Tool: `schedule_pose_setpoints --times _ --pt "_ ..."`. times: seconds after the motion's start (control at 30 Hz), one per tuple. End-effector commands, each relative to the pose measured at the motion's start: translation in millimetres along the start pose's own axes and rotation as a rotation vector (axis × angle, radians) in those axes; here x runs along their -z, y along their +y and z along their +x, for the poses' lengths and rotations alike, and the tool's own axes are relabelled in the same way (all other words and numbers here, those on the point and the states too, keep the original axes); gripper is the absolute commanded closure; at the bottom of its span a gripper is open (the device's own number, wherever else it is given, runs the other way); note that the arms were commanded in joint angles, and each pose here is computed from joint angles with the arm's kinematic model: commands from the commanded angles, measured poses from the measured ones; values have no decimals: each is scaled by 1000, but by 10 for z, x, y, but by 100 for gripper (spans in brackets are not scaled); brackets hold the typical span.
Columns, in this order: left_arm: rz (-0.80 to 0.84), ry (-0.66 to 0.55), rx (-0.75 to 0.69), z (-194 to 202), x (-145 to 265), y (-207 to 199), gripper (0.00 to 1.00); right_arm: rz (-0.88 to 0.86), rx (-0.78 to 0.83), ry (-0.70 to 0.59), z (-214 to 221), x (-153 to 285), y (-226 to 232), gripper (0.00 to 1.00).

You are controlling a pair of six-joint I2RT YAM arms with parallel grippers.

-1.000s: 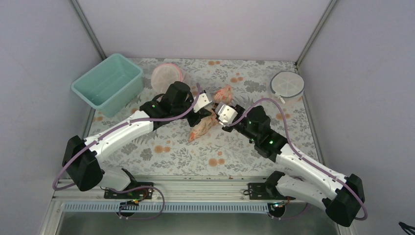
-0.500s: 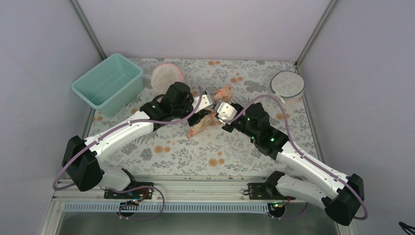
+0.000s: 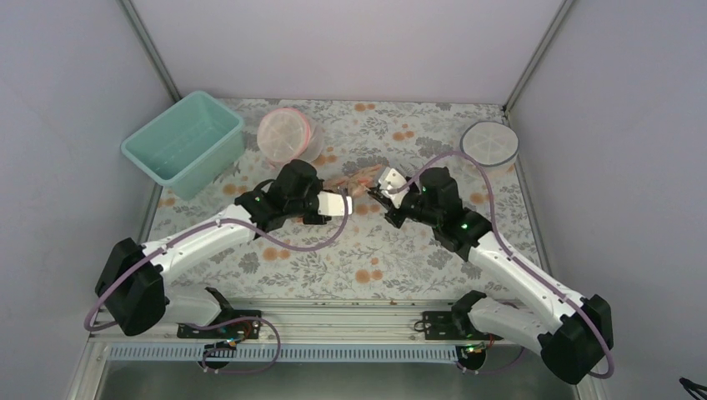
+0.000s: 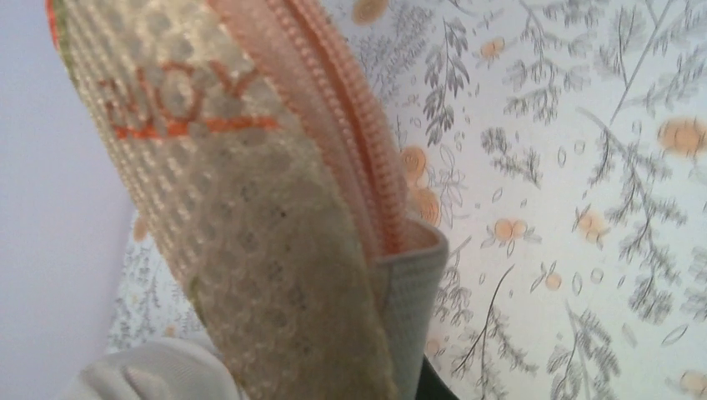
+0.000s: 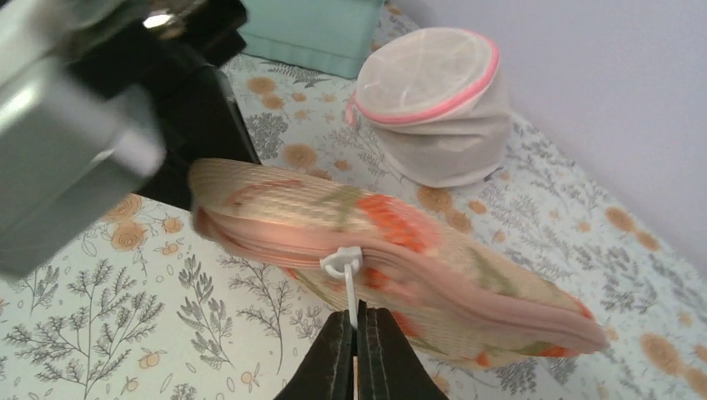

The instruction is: Unzip the laundry bag and remove the bra

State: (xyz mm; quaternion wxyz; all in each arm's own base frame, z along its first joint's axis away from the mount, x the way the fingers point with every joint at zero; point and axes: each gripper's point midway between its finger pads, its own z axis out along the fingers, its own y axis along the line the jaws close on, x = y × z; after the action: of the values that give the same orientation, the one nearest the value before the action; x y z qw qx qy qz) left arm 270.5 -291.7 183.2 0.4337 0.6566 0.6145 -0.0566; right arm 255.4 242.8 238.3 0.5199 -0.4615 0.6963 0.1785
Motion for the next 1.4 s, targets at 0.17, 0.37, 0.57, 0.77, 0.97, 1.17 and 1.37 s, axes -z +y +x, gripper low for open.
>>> schedule_pose_setpoints --times 0.17,0.37,0.57,0.77,0.97,1.17,1.37 --pt "-35 30 -237 331 89 -60 61 -108 -183 19 106 -155 7 96" --pt "29 -54 -78 -41 225 -159 3 -222 -270 10 96 -271 258 96" --pt "47 -100 298 -356 283 -181 10 -317 -413 -13 5 -242 405 96" --pt "-22 -89 465 -319 169 -36 40 -338 -440 18 39 -281 455 96" --pt "-39 -80 453 -285 157 -23 77 -339 -442 29 43 -253 458 96" --pt "-20 -61 347 -177 171 -147 98 -211 -513 83 226 -254 103 96" --pt "4 -66 161 -99 222 -293 98 -92 -622 135 605 -184 -323 96"
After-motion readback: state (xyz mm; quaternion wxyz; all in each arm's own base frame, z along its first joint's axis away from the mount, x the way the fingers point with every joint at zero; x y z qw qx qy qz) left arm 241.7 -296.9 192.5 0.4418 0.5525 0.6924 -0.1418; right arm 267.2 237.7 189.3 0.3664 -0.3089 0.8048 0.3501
